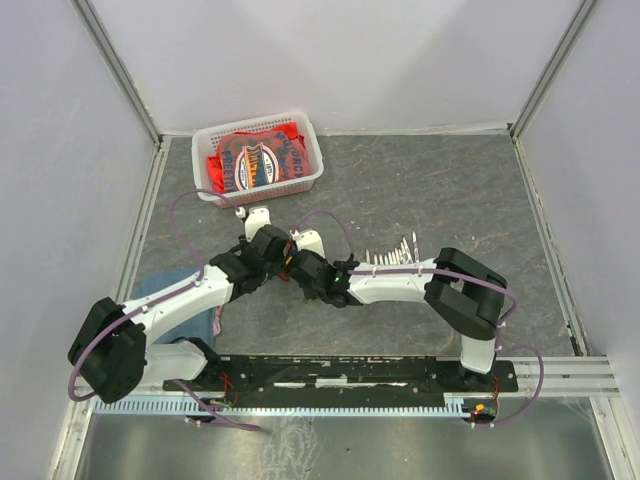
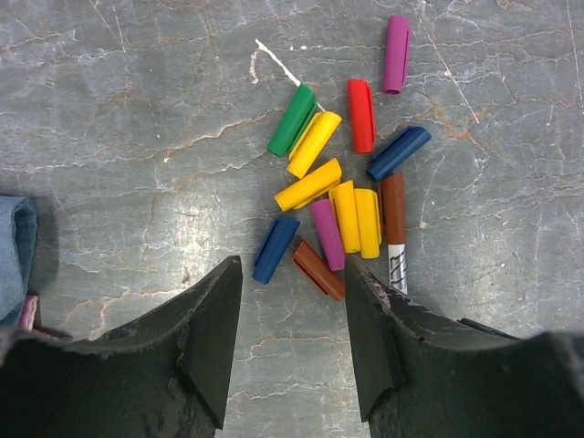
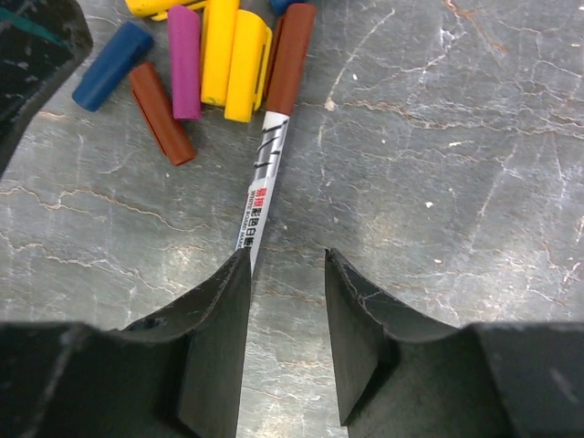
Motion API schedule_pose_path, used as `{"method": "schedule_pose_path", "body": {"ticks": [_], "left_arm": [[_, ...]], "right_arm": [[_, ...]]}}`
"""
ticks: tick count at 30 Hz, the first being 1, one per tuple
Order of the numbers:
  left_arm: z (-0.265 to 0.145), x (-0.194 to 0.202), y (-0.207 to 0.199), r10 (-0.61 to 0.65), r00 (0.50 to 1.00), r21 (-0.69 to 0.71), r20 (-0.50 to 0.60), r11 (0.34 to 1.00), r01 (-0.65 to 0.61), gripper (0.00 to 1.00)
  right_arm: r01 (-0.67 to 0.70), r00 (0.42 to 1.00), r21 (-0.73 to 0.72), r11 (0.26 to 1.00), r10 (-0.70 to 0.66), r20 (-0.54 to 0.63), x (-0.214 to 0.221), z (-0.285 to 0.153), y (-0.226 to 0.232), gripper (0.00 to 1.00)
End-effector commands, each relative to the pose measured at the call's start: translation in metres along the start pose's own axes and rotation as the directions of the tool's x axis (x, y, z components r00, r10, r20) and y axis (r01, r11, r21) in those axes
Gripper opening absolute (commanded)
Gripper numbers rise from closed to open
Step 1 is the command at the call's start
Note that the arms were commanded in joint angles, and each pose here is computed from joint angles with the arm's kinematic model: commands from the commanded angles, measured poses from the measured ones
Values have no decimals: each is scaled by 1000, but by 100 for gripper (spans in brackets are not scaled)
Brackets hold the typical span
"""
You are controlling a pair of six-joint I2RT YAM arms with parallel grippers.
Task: Open the pen caps
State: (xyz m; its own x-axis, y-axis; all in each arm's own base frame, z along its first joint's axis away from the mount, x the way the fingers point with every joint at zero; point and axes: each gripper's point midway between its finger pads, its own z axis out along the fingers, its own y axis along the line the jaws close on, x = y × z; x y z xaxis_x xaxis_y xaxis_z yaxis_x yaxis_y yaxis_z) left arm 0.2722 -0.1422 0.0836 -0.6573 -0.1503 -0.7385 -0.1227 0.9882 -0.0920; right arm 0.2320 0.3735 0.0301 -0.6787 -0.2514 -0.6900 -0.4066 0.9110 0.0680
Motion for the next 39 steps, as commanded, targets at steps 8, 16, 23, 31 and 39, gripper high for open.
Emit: {"method": "schedule_pose_path", "body": {"ticks": [8, 16, 23, 31, 39], "left_arm": [[-3, -13, 6, -60, 997, -16, 54, 998, 61, 56], [-4, -13, 7, -61, 997, -14, 54, 998, 62, 56], [-5, -16, 2, -66, 997, 7, 51, 998, 65, 58], [-3, -10, -22, -77, 997, 102, -6, 992, 77, 58], [-12, -12, -59, -144, 988, 282, -53, 947, 153, 60]], "right_arm": [[-14, 1000, -37, 999, 15, 19, -10, 6, 21, 45], [-7, 1000, -9, 1000, 6, -27, 3, 15, 18, 42], [-32, 997, 8, 999, 32, -64, 27, 15, 6, 15], [-96, 995, -2, 995, 96, -34, 35, 1, -7, 1], [-158, 985, -59, 986, 161, 64, 16, -24, -13, 1]]}}
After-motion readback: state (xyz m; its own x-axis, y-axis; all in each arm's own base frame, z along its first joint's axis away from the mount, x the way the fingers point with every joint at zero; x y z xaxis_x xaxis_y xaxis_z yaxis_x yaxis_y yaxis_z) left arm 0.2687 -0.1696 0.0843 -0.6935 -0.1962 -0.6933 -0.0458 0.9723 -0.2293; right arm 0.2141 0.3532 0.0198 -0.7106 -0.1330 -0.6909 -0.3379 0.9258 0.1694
